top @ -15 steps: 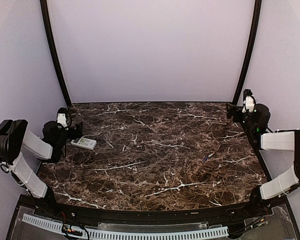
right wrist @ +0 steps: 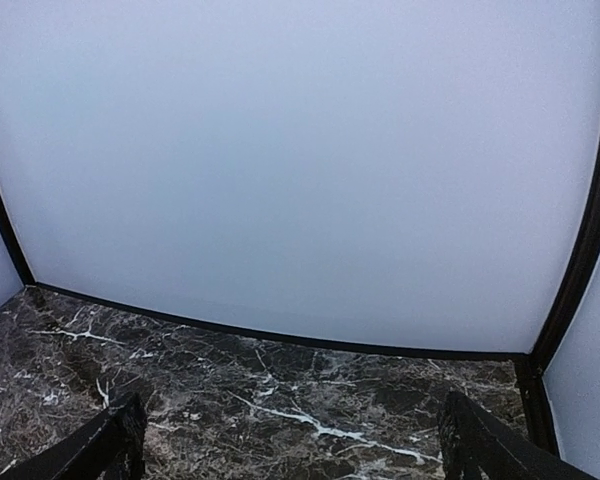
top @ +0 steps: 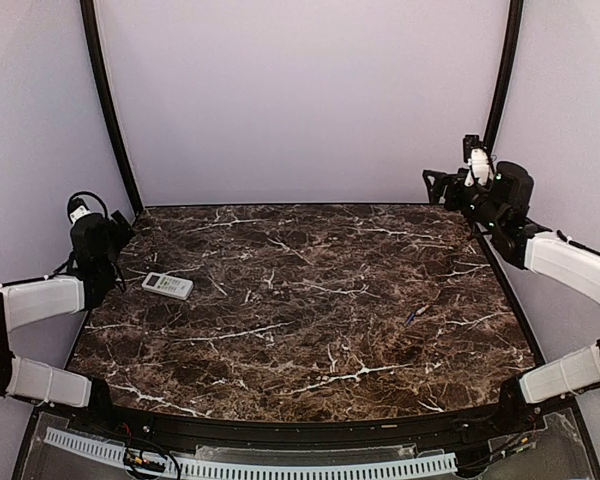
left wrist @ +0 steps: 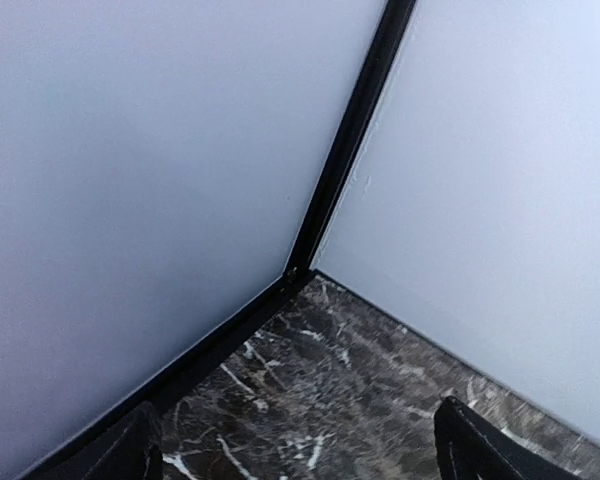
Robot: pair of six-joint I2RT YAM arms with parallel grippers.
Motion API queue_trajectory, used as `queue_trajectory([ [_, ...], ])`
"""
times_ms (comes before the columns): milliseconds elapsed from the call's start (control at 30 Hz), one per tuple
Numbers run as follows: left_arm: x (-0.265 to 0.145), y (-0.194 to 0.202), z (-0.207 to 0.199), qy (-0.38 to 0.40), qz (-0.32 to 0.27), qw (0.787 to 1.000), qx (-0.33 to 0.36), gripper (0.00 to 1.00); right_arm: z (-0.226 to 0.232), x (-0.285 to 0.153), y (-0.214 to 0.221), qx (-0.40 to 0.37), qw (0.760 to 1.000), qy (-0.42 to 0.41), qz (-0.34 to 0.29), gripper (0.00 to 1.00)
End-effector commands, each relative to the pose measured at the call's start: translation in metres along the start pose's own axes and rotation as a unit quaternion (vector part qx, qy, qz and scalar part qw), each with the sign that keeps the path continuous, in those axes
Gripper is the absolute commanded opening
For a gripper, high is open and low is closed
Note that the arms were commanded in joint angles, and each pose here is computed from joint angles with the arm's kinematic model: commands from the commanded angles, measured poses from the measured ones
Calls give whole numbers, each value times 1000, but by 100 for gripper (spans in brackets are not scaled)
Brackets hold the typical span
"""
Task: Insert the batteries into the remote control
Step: Pick up the remote control from the center of the board.
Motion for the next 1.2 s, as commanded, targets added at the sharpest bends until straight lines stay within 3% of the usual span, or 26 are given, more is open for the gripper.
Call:
queue_trajectory([
  [0, -16, 16, 5, -128, 106, 980, -110, 94, 21, 9, 9, -21, 998, 9, 60, 99],
  [33, -17, 16, -6, -133, 120, 973, -147, 95, 25, 10, 8, -17, 998, 5, 60, 99],
  [67, -19, 35, 4, -180, 160, 963, -121, 97, 29, 11, 7, -14, 998, -1, 62, 98],
  [133, -18, 51, 1, -216, 196, 945, -148, 99, 38, 14, 8, -14, 998, -13, 67, 99],
  [333, 10, 91, -9, -321, 269, 905, -77, 99, 49, 16, 11, -21, 997, -21, 77, 99],
  [367, 11, 106, 0, -359, 288, 887, -41, 99, 49, 16, 12, -21, 996, -21, 79, 98],
  [433, 20, 118, -1, -386, 302, 872, -19, 99, 50, 15, 13, -23, 996, -20, 82, 99],
  [767, 23, 121, -7, -407, 307, 860, -22, 98, 49, 13, 20, -49, 995, -9, 89, 99],
  [1167, 22, 126, -19, -373, 338, 864, -17, 93, 48, 13, 26, -54, 993, 1, 103, 99],
])
Point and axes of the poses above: each gripper's point midway between its finger pads, its own x axis out along the fingers, its own z axis along the line the jaws close on, y = z × x, the point moved 8 cm from there along -x, back along the fingers, and after that the axes turned 12 degrees about -x, right-handed, at the moved point
